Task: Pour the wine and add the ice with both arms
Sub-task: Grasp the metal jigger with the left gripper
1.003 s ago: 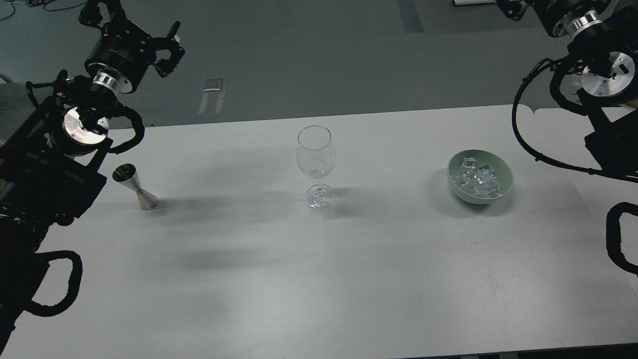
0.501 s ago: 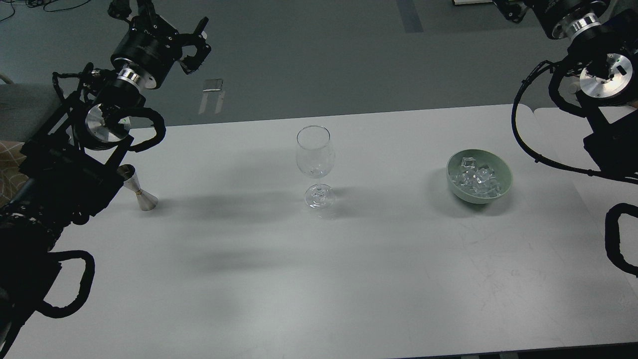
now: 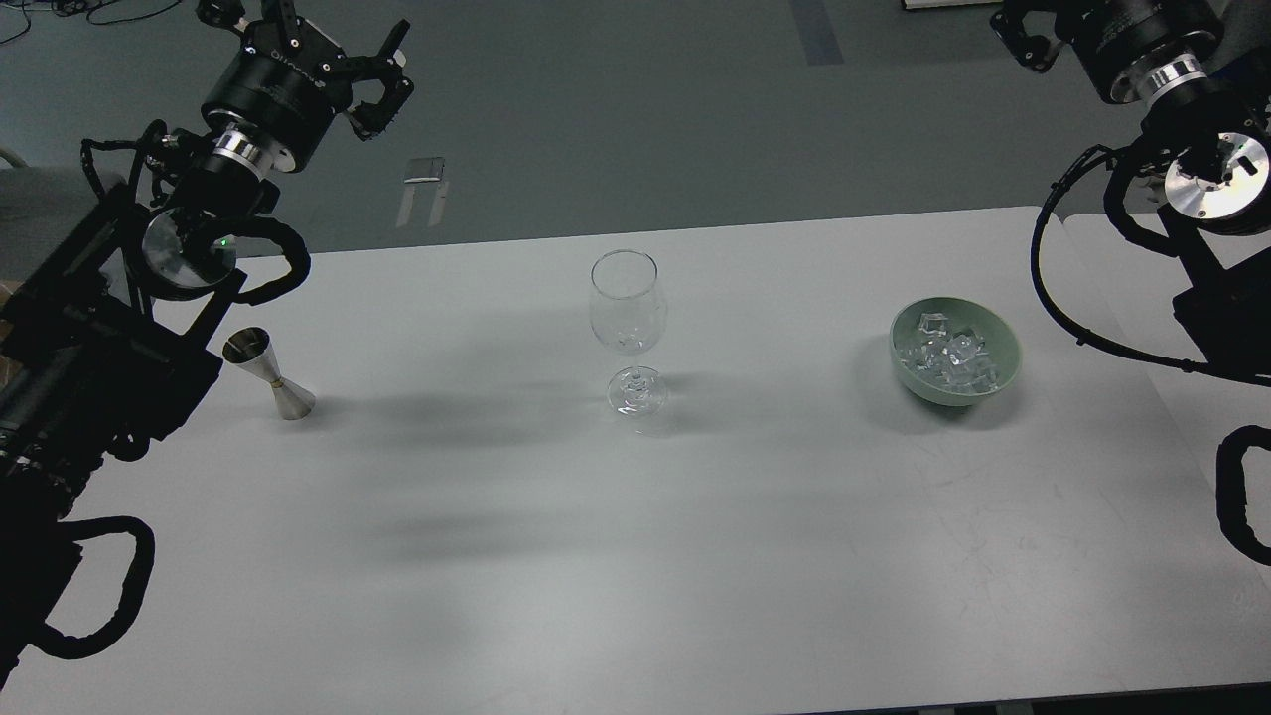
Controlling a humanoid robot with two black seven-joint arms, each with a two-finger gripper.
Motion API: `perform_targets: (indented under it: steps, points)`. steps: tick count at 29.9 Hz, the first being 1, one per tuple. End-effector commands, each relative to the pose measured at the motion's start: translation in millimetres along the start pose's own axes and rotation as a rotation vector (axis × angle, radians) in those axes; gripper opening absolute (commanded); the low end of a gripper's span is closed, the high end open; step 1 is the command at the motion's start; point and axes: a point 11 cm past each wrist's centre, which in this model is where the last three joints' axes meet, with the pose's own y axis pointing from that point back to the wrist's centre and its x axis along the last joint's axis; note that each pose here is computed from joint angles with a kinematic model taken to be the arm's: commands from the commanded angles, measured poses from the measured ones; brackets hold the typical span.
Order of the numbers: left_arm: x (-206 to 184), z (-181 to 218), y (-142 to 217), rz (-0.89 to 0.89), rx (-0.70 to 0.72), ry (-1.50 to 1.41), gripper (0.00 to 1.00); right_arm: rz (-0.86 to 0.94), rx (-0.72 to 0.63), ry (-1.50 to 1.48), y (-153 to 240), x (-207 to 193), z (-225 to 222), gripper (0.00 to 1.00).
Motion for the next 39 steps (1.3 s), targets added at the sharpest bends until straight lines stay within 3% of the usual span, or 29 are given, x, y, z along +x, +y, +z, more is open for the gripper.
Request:
perform_targets:
  steps: [1,9,15,22,30,39]
  points:
    - [6,11,19,0.0,0.008,-0.03,0.99,0.004,0.002,0.005,1,2,-2,1.0]
    - [23,57,84,0.032,-0.03,0.002,0.98,0.009,-0.004,0.005,3,5,0,1.0]
    - [19,68,120,0.048,-0.073,0.069,0.98,0.01,-0.009,0.005,4,5,2,1.0]
    - [36,29,182,0.138,-0.05,0.164,0.98,0.034,-0.02,0.002,11,15,9,1.0]
    - [35,-17,220,0.199,-0.008,0.277,0.96,0.056,-0.025,0.015,17,26,7,1.0]
    - [52,-47,272,0.366,-0.083,0.454,0.95,0.075,-0.031,0.02,22,33,8,1.0]
